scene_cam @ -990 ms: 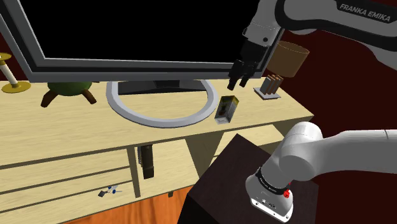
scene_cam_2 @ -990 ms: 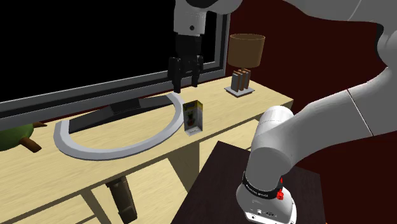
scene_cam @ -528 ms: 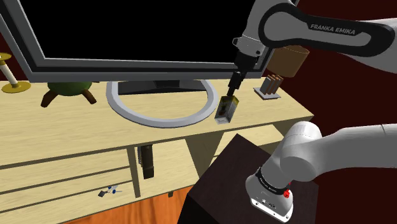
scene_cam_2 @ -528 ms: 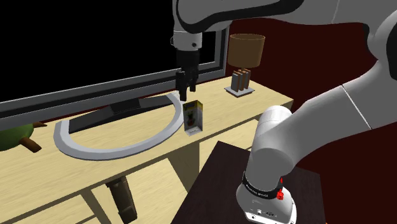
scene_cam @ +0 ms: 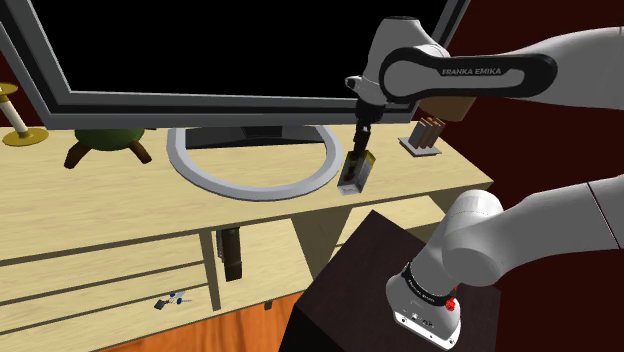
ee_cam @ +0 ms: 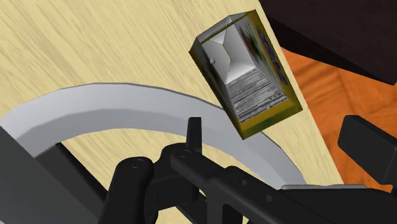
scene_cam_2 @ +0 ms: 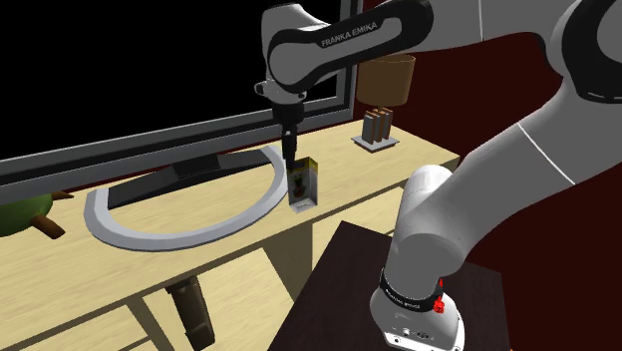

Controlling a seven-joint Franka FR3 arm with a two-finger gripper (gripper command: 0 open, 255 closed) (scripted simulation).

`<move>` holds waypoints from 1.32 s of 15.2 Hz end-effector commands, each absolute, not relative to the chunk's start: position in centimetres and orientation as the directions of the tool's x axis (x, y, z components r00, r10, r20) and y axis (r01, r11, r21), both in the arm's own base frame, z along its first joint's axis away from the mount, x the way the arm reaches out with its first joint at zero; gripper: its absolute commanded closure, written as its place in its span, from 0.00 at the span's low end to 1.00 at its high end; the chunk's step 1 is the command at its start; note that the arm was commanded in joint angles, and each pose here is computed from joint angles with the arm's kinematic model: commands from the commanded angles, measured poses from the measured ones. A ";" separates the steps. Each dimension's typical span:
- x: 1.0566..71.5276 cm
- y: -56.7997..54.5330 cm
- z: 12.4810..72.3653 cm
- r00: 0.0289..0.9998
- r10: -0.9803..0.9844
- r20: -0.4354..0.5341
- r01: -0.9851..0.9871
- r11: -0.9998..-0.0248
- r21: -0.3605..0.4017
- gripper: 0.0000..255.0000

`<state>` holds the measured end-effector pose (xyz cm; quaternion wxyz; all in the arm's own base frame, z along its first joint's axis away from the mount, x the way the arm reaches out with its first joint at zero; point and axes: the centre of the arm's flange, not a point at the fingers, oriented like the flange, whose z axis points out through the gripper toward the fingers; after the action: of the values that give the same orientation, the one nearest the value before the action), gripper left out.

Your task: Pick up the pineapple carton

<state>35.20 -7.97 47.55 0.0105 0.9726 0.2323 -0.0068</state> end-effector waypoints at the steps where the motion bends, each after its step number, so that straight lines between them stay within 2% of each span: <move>1: 35.3 -8.0 46.5 0.887 0.461 -0.018 0.462 -0.887 0.021 0.00; 7: 35.3 -8.0 44.1 0.887 0.461 -0.018 0.462 -0.887 0.021 0.00; 8: 35.3 -8.0 44.2 0.887 0.461 -0.018 0.462 -0.887 0.021 1.00; 17: 35.3 -8.0 44.1 0.887 0.461 -0.018 0.462 -0.887 0.021 1.00; 20: 35.3 -8.0 45.6 0.887 0.461 -0.018 0.462 -0.887 0.021 1.00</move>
<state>35.36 -7.93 45.23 0.0124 0.9713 0.2376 -0.0062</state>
